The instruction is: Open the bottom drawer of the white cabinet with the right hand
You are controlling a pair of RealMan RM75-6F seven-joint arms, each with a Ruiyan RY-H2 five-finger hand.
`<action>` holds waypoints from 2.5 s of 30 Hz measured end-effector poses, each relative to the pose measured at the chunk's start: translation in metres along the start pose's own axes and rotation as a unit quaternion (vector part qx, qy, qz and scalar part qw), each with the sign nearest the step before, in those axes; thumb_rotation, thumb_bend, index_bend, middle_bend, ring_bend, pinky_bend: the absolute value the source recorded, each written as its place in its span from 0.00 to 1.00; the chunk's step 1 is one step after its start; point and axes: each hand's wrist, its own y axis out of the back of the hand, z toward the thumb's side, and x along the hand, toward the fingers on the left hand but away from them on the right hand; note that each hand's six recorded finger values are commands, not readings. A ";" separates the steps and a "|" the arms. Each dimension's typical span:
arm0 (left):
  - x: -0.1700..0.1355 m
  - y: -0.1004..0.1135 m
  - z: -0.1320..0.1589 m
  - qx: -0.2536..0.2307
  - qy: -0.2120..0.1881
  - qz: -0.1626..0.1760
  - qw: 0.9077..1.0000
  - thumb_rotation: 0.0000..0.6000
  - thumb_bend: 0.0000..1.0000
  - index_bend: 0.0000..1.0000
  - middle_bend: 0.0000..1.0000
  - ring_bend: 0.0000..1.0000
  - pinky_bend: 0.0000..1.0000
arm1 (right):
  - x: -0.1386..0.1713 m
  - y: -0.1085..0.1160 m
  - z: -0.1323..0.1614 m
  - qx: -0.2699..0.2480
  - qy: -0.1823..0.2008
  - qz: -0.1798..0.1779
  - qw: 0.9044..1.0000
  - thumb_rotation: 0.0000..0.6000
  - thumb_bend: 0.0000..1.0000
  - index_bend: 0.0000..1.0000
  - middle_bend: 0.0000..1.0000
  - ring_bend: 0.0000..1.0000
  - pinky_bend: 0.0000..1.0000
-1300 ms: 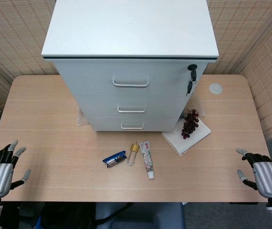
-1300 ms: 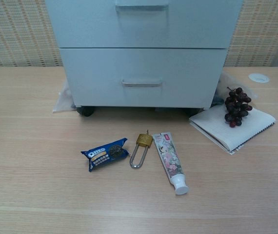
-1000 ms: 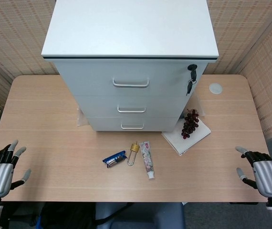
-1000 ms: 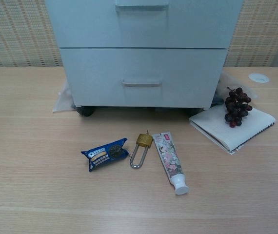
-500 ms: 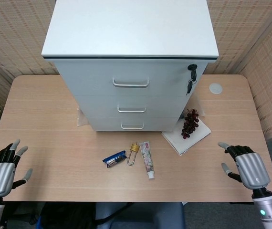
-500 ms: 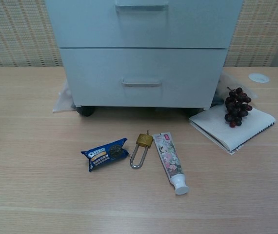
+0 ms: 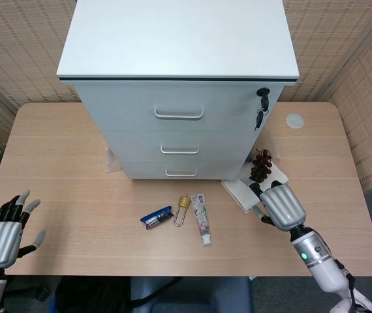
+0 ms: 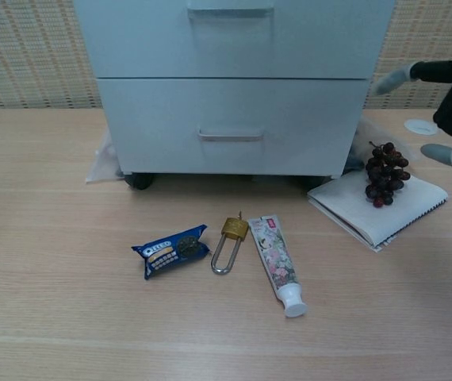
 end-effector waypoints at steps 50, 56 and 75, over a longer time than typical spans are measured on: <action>0.000 -0.005 -0.010 0.005 0.004 -0.007 1.000 1.00 0.31 0.17 0.04 0.07 0.13 | -0.129 -0.045 0.100 0.066 0.052 0.090 0.992 1.00 0.47 0.11 0.92 0.98 0.97; 0.001 -0.005 -0.009 0.007 0.003 -0.010 1.000 1.00 0.31 0.17 0.04 0.07 0.13 | -0.126 -0.049 0.102 0.070 0.057 0.097 0.991 1.00 0.47 0.11 0.92 0.98 0.97; 0.001 -0.007 -0.007 0.013 0.002 -0.012 1.000 1.00 0.31 0.17 0.04 0.07 0.13 | -0.099 -0.050 0.119 0.081 0.094 0.106 0.987 1.00 0.47 0.11 0.92 0.98 0.97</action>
